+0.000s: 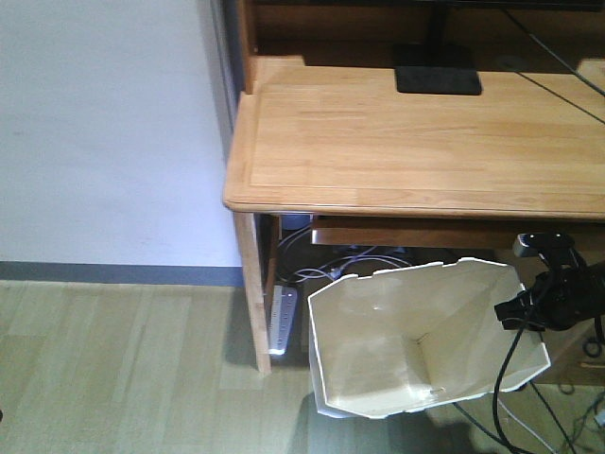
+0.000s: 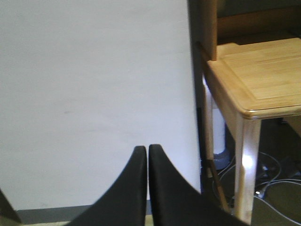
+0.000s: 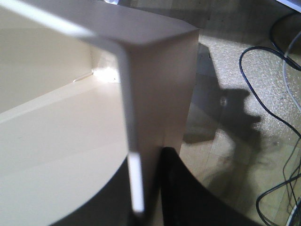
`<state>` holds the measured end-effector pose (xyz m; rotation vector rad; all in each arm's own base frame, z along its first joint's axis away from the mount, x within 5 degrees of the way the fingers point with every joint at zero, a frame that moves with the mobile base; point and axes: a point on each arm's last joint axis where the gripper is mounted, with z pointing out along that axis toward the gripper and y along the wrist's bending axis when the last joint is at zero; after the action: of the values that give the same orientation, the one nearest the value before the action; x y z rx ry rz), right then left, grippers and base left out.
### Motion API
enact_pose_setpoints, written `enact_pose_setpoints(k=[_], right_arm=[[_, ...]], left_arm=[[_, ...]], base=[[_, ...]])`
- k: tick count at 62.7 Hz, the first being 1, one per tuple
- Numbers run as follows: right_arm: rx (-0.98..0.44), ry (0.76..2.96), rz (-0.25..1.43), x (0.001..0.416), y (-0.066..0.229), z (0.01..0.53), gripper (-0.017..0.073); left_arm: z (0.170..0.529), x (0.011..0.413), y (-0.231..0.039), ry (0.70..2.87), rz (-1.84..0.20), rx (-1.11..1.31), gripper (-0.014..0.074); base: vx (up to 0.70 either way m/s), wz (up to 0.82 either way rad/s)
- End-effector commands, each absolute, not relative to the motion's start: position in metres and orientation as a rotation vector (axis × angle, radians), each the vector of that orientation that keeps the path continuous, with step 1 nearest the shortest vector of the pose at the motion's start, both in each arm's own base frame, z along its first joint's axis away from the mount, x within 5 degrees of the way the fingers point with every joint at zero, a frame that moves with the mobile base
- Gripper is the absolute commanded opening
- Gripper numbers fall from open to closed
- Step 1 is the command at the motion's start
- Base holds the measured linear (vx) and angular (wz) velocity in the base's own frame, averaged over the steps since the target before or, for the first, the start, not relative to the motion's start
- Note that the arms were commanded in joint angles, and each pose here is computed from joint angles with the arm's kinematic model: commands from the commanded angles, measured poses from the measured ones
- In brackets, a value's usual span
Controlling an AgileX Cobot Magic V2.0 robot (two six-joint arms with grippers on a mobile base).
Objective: Move trash bin to bedside with robot
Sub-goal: 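Hold the bin in the right gripper while the base turns toward the bed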
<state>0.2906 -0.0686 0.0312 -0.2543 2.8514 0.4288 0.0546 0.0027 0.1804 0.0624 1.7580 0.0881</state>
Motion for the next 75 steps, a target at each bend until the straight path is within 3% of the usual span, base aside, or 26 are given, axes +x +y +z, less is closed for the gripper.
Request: enact_pose_setpoints(k=[1,75], right_arm=[[-0.222,2.760,0.614,0.2971,-0.0585,0.0568,-0.0006],[-0.221,2.760,0.614,0.2970,-0.0587,0.0568,-0.0006]], left_arm=[[0.1780,0.0558,0.0014,1.703,0.069,0.066,-0.0006],[0.1780,0.0558,0.0014,1.703,0.069,0.066,-0.0006]], base=[[-0.03,0.28],[-0.02,0.47]])
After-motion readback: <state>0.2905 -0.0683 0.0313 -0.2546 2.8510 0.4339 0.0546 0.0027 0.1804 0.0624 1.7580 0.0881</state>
